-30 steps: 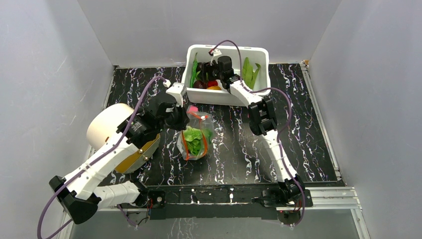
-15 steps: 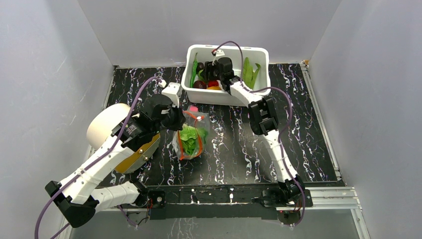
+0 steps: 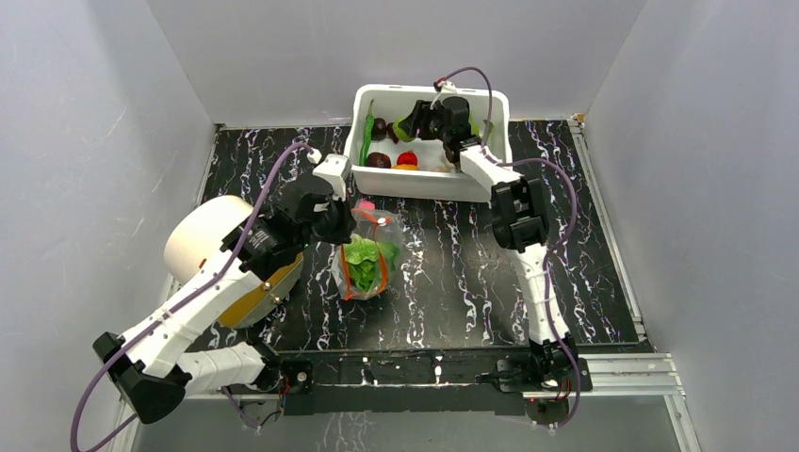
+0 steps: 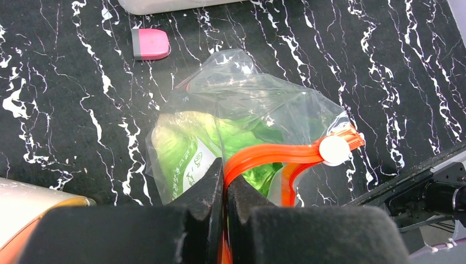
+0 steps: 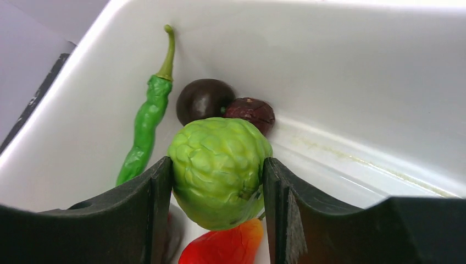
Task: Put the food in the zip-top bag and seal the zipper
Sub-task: Pick up the fake fruit from the bin, then place the fake fruit in the zipper food storage bag.
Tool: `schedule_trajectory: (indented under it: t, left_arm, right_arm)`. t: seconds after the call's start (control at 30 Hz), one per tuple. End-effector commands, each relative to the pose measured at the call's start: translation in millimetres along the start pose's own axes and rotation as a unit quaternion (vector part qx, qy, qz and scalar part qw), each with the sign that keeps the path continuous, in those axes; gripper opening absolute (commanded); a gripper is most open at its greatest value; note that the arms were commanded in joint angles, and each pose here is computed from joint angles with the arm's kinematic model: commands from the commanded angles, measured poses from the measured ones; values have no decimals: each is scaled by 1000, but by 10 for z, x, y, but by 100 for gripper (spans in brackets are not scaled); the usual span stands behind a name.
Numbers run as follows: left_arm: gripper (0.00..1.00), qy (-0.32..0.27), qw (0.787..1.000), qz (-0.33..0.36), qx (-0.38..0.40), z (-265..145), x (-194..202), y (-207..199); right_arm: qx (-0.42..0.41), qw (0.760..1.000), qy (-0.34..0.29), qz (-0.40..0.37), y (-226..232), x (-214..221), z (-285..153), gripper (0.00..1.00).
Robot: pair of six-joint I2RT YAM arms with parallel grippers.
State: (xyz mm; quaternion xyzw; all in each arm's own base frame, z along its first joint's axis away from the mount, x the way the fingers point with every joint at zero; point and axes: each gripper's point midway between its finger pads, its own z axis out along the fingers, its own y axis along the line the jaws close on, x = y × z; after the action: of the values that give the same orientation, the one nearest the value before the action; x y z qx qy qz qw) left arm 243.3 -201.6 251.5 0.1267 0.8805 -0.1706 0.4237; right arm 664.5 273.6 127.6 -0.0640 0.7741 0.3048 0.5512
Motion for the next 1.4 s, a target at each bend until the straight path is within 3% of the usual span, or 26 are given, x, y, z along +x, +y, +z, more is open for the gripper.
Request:
schedule_trajectory:
  t: [0.0, 0.43, 0.73, 0.87, 1.07, 1.37]
  left_arm:
    - [0, -22, 1000, -20, 10, -8, -202, -97]
    - [0, 52, 998, -31, 9, 279, -107, -225]
    - [0, 55, 997, -58, 25, 245, -188, -302]
    - [0, 72, 993, -89, 24, 290, -144, -318]
    - [0, 102, 985, -133, 40, 359, -94, -394]
    - [0, 106, 980, -159, 60, 451, -181, -474]
  right_arm:
    - [-54, 996, -73, -20, 544, -818, -273, 12]
    - [-51, 996, -68, -5, 925, -1175, -1098, 11]
    - [-56, 996, -62, 36, 1401, -1281, -2185, 10]
    - [-26, 996, -14, 81, 1511, -906, -2680, 10]
    - [-29, 995, -27, 90, 1761, -828, -3489, 11]
    - [-78, 983, 32, 161, 2053, -238, -4038, 9]
